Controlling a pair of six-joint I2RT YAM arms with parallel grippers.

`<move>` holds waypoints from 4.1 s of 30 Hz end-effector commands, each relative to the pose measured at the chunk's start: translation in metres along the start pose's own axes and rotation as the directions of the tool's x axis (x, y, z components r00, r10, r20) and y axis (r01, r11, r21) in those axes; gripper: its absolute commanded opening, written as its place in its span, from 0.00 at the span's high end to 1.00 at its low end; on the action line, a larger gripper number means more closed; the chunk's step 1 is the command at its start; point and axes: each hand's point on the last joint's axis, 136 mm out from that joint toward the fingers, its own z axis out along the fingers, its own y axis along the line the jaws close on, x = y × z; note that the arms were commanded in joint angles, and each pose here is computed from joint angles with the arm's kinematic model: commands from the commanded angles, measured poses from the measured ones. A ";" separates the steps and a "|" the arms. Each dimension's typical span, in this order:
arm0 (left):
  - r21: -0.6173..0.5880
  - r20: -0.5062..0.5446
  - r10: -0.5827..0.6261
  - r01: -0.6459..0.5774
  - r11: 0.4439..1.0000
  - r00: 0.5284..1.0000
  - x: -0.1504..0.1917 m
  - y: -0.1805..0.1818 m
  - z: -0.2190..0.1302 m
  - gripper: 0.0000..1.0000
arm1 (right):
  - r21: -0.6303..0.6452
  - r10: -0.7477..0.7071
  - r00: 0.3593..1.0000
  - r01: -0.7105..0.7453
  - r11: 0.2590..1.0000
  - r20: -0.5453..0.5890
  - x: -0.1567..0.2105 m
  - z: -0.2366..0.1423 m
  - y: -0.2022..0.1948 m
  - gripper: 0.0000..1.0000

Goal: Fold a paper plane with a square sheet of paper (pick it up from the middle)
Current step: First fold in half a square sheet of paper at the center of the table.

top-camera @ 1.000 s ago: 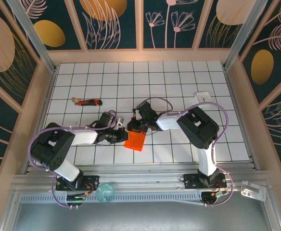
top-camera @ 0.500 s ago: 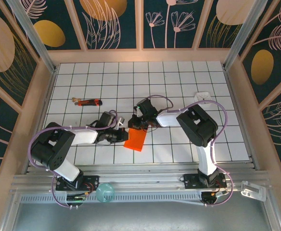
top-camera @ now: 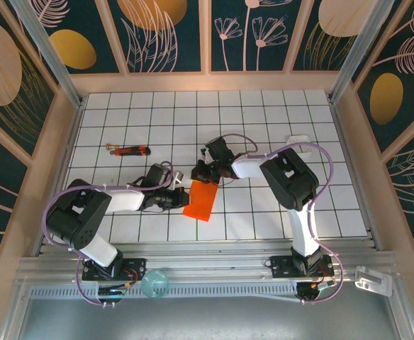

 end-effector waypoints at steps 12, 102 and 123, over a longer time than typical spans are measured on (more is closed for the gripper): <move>-0.309 -0.176 -0.147 0.087 0.947 0.973 0.072 0.081 -0.002 1.00 | 0.252 0.041 0.977 -0.094 0.963 0.208 -0.073 -0.007 -0.084 1.00; -0.074 -0.250 -0.141 0.127 0.989 0.958 0.059 0.025 -0.005 1.00 | 0.195 -0.087 0.996 0.088 0.977 -0.014 0.027 0.001 -0.075 1.00; 0.178 -0.130 -0.087 0.110 0.978 0.988 0.021 -0.049 -0.017 1.00 | 0.212 -0.082 0.996 0.084 0.974 -0.017 0.029 0.001 -0.080 1.00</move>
